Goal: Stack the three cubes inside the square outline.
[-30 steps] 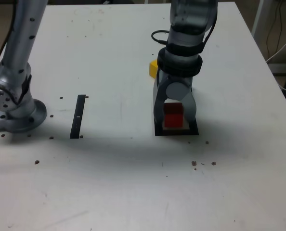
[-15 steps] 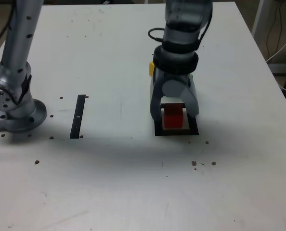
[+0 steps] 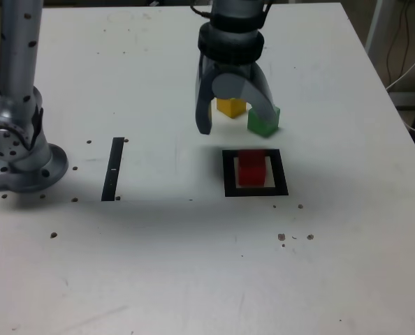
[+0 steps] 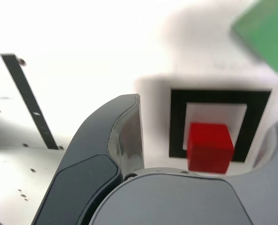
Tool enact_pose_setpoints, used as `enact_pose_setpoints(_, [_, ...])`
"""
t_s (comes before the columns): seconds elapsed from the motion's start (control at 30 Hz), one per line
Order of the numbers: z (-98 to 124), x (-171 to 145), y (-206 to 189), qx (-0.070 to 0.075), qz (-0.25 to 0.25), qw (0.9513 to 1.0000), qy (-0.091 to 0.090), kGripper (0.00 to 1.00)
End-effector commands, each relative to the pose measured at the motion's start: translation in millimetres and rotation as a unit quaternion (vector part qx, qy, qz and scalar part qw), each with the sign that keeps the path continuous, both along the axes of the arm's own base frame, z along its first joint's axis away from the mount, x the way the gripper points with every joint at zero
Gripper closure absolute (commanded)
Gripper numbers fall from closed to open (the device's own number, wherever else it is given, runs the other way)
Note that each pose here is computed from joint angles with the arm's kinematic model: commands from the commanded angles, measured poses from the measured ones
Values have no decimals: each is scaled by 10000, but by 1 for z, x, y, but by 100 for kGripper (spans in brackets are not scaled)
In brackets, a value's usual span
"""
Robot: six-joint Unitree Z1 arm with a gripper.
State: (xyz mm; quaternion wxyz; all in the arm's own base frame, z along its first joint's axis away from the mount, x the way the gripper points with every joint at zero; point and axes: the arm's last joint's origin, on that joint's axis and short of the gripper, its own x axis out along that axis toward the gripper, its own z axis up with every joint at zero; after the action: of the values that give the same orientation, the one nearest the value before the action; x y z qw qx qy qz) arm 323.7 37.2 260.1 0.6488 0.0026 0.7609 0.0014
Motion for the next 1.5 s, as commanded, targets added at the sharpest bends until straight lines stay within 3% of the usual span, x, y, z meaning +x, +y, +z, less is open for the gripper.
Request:
enact_pose_setpoints(0.0, [5, -3, 10, 14, 22, 10000, -27, 1])
enact_pose_setpoints(0.6, [11, -6, 105, 39, -57, 9999, 91, 1])
enact_pose_setpoints(0.9, [8, 2, 124, 55, -252, 9995, 161, 1])
enact_pose_setpoints(1.07, [7, 5, 126, 55, -613, 9980, 140, 1])
enact_pose_setpoints(1.2, [9, 6, 127, 27, -1249, 9921, 84, 1])
enact_pose_setpoints(1.47, [9, 9, 129, -41, -2392, 9710, -43, 1])
